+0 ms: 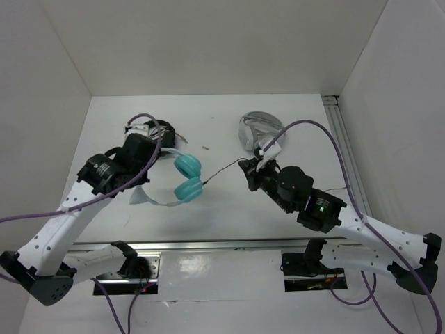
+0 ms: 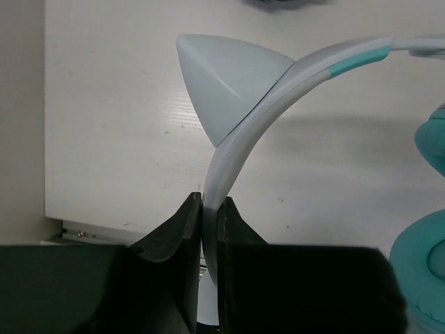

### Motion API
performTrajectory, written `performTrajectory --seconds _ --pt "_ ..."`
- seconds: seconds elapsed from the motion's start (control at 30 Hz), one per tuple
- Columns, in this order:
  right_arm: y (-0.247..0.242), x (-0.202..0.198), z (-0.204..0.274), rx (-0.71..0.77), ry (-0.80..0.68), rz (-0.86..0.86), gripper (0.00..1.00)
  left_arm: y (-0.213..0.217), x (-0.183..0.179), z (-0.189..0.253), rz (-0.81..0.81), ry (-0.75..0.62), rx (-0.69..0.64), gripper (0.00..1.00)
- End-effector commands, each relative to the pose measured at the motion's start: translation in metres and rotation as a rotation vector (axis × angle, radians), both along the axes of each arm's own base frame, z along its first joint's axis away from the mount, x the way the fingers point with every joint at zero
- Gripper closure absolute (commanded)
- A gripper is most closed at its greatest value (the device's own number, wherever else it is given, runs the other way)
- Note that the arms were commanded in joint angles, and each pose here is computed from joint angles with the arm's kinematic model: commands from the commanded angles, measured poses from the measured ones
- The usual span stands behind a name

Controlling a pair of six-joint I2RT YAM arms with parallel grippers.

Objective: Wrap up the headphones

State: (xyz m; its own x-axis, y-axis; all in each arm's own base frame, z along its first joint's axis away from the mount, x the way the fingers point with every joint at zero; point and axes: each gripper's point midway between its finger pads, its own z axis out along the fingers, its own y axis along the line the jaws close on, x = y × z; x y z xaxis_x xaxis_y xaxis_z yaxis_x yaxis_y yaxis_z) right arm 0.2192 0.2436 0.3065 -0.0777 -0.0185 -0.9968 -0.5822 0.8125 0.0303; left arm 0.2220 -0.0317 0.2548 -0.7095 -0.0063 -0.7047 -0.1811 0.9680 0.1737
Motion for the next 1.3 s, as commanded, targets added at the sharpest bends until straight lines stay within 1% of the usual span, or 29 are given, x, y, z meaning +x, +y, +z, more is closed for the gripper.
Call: performTrajectory --seconds 0.0,0.1,0.13,0.2,0.23,0.27,0.4,0.5,0.57,0.7,0.8,0.83,0.9,0.97,1.0,1.03,1.13,1.27 --pt "-0.001 -0.005 -0.01 -0.19 0.022 0.041 1.0 -0.05 0.017 0.005 -0.215 -0.039 -0.078 1.0" --pt "0.009 -0.017 -0.014 -0.239 0.023 0.128 1.0 -0.091 0.006 -0.009 -0.409 0.008 -0.092 1.0" --pt "0.015 -0.024 -0.011 -0.24 0.019 0.176 1.0 -0.104 0.001 -0.013 -0.493 0.006 -0.061 1.0" --pt "0.022 -0.034 -0.009 -0.238 0.005 0.246 1.0 -0.116 -0.005 -0.015 -0.567 -0.013 -0.027 1.0" --pt "0.027 -0.045 -0.005 -0.227 -0.007 0.307 1.0 -0.127 -0.013 -0.018 -0.639 -0.004 -0.007 1.0" --pt "0.029 -0.049 -0.007 -0.231 0.001 0.336 1.0 -0.134 -0.014 -0.019 -0.659 -0.007 0.003 1.0" --pt "0.03 -0.061 0.005 -0.204 -0.008 0.398 1.0 -0.146 -0.013 -0.037 -0.679 0.016 0.142 1.0" --pt "0.028 -0.062 0.005 -0.214 -0.001 0.398 1.0 -0.165 -0.015 -0.046 -0.723 0.046 0.196 1.0" --pt "0.022 -0.056 0.008 -0.213 -0.009 0.353 1.0 -0.175 -0.02 -0.048 -0.766 0.053 0.216 1.0" --pt "0.019 -0.048 -0.002 -0.236 -0.001 0.305 1.0 -0.19 -0.036 -0.054 -0.868 0.082 0.169 1.0" --pt "0.016 -0.039 -0.008 -0.263 0.007 0.25 1.0 -0.198 -0.042 -0.047 -0.927 0.058 0.106 1.0" --pt "0.018 -0.036 -0.012 -0.278 0.014 0.24 1.0 -0.202 -0.047 -0.045 -0.958 0.053 0.07 1.0" --pt "0.019 -0.034 -0.017 -0.287 0.018 0.232 1.0 -0.202 -0.054 -0.03 -1.012 -0.004 0.009 1.0" --pt "0.021 -0.033 -0.022 -0.288 0.029 0.231 1.0 -0.207 -0.065 -0.022 -1.07 -0.019 -0.064 1.0" --pt "0.025 -0.037 -0.023 -0.283 0.032 0.262 1.0 -0.206 -0.068 -0.012 -1.092 -0.052 -0.093 1.0" --pt "0.031 -0.041 -0.023 -0.28 0.032 0.288 1.0 -0.208 -0.074 -0.009 -1.116 -0.051 -0.121 1.0" --pt "0.041 -0.044 -0.029 -0.286 0.046 0.331 1.0 -0.206 -0.078 -0.001 -1.138 -0.071 -0.144 1.0" --pt "0.05 -0.045 -0.041 -0.309 0.067 0.359 1.0 -0.21 -0.084 -0.002 -1.168 -0.054 -0.169 1.0"
